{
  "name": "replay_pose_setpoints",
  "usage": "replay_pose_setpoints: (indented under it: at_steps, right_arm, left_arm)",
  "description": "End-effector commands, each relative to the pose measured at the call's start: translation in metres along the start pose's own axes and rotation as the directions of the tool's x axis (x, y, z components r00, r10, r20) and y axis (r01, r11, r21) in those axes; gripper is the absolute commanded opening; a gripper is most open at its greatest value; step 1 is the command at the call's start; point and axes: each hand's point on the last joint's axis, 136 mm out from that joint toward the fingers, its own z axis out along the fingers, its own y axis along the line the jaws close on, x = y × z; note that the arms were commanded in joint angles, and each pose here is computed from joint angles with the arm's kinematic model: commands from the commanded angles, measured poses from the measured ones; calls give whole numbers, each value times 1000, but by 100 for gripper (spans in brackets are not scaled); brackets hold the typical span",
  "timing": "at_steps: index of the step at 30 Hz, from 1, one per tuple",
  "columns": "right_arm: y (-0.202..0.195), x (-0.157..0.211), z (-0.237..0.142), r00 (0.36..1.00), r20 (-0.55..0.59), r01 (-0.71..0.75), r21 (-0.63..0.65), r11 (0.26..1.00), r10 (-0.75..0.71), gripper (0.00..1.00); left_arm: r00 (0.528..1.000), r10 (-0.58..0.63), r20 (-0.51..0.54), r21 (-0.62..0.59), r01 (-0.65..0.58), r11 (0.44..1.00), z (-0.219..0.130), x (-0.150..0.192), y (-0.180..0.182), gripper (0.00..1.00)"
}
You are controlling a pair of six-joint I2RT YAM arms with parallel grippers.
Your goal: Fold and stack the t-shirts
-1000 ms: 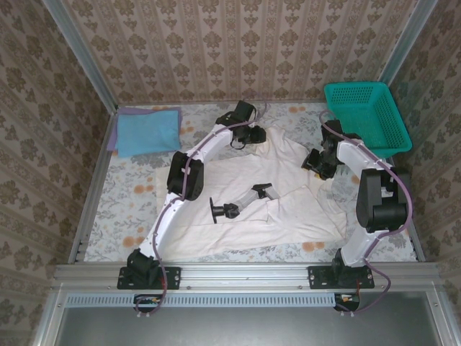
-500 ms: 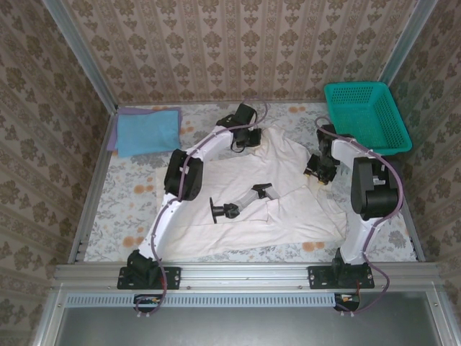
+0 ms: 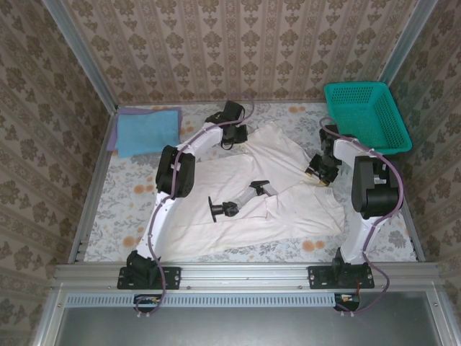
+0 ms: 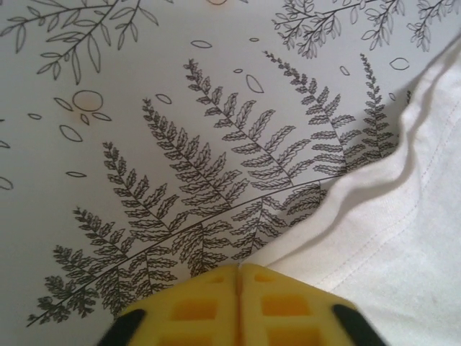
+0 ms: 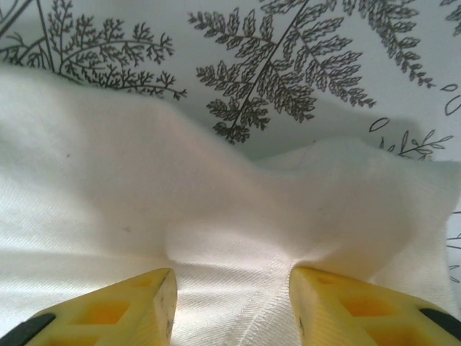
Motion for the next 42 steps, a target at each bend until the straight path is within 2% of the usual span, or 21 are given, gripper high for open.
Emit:
replay_pose_setpoints:
  at_steps: [1,4,7,11,17,22,28,31,37,42]
  right_arm:
    - [-17,-1,5,999,-6,-40,53,998,40,55]
    - [-7,-11,-10,998,48,-30,6,1000,30,63]
    - [8,-24,-31,994,109,0,-60,998,7,67]
    - [32,-35,-60,985,170,53,-139,989,-28,69]
    - [98,-60,-101,929,358,218,-326,920,-94,69]
    - [151,-92,-92,900,414,300,-364,882,-136,67]
    - [218,-105,-72,849,446,447,-324,834,-282,64]
    - [245,-112,-62,833,446,491,-325,808,-326,64]
    - [274,-128,-31,802,428,550,-255,795,-417,62]
    - [274,-136,-8,802,418,546,-221,808,-427,61]
  left_arm:
    - [998,-49,-27,-132,45,990,-6,-1,46,37]
    - [997,-52,-52,-140,44,989,-21,-4,47,52]
    - [995,-96,-40,-165,88,982,-56,-12,59,57]
    - [979,-201,24,-168,203,965,-113,-19,96,62]
    - [946,-324,9,-211,319,924,-178,25,159,63]
    - [905,-424,-39,-269,399,877,-209,72,210,62]
    - [837,-544,-51,-273,512,814,-224,107,245,61]
    - [806,-590,-56,-277,555,785,-225,114,258,60]
    - [785,-617,-58,-306,574,759,-222,115,290,60]
    - [797,-596,-94,-266,557,787,-212,110,288,60]
